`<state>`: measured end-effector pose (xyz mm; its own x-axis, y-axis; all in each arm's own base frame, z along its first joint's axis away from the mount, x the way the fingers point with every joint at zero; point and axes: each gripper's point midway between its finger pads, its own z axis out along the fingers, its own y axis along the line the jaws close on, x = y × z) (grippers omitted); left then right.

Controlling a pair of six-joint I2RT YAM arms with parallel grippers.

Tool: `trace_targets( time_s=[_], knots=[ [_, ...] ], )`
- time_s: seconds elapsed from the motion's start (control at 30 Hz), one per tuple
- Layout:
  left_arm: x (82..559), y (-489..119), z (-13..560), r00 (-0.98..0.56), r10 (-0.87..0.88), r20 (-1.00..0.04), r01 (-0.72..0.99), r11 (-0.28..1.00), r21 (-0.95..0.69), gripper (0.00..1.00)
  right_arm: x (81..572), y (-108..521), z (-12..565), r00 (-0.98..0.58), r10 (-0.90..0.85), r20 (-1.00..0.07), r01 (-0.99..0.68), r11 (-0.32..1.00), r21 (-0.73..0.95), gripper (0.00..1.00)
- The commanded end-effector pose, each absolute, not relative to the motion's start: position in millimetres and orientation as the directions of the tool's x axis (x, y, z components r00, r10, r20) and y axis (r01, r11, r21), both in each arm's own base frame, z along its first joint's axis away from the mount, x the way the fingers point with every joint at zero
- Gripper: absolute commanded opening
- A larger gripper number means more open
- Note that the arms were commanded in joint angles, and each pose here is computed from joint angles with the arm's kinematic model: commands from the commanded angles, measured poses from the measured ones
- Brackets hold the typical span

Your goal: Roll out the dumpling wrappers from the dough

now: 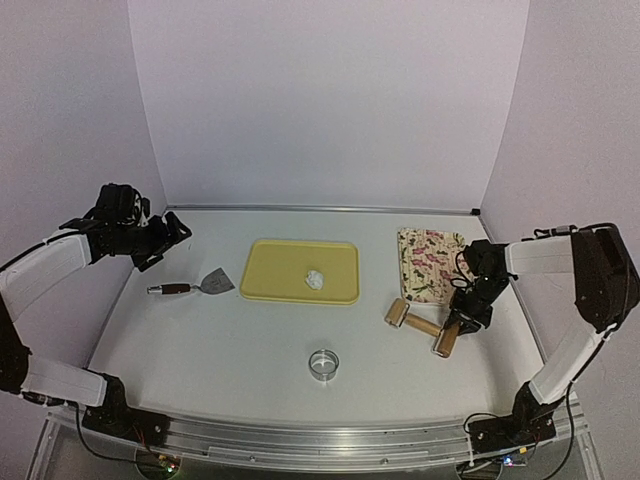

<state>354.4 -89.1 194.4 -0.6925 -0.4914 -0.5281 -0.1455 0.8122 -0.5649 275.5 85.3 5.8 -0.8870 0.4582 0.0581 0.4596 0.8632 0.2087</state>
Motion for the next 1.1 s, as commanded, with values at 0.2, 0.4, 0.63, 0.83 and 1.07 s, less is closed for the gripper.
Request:
trace_targets(
  time_s=[0.2,0.4,0.63,0.83,1.07],
  knots=[
    [352.1,-206.7,242.6,-0.805,-0.349,-0.479,0.139,0.674,-0.725,0.96,298.0,126.4,91.1,-0.927,0.348,-0.141,0.267,0.875,0.404,0.0],
    [327.1,-292.7,259.2,-0.884,-0.157,-0.44,0.32,0.483,-0.815,0.98,313.4,169.2,160.2,-0.922,0.306,-0.237,0.136,0.83,0.541,0.0],
    [300.2,-351.2,250.5,-0.909,0.043,-0.414,0.406,0.308,-0.86,0.99,327.0,228.9,217.9,-0.936,0.225,-0.269,-0.026,0.721,0.693,0.0],
    [285.7,-384.9,269.7,-0.82,0.112,-0.561,0.571,0.219,-0.792,0.99,332.8,271.9,271.0,-0.947,0.189,-0.261,-0.114,0.563,0.819,0.0],
    [273.1,-403.4,285.6,-0.448,0.029,-0.894,0.862,0.278,-0.423,0.99,336.8,309.2,315.6,-0.965,0.136,-0.223,-0.148,0.42,0.896,0.0]
  ],
)
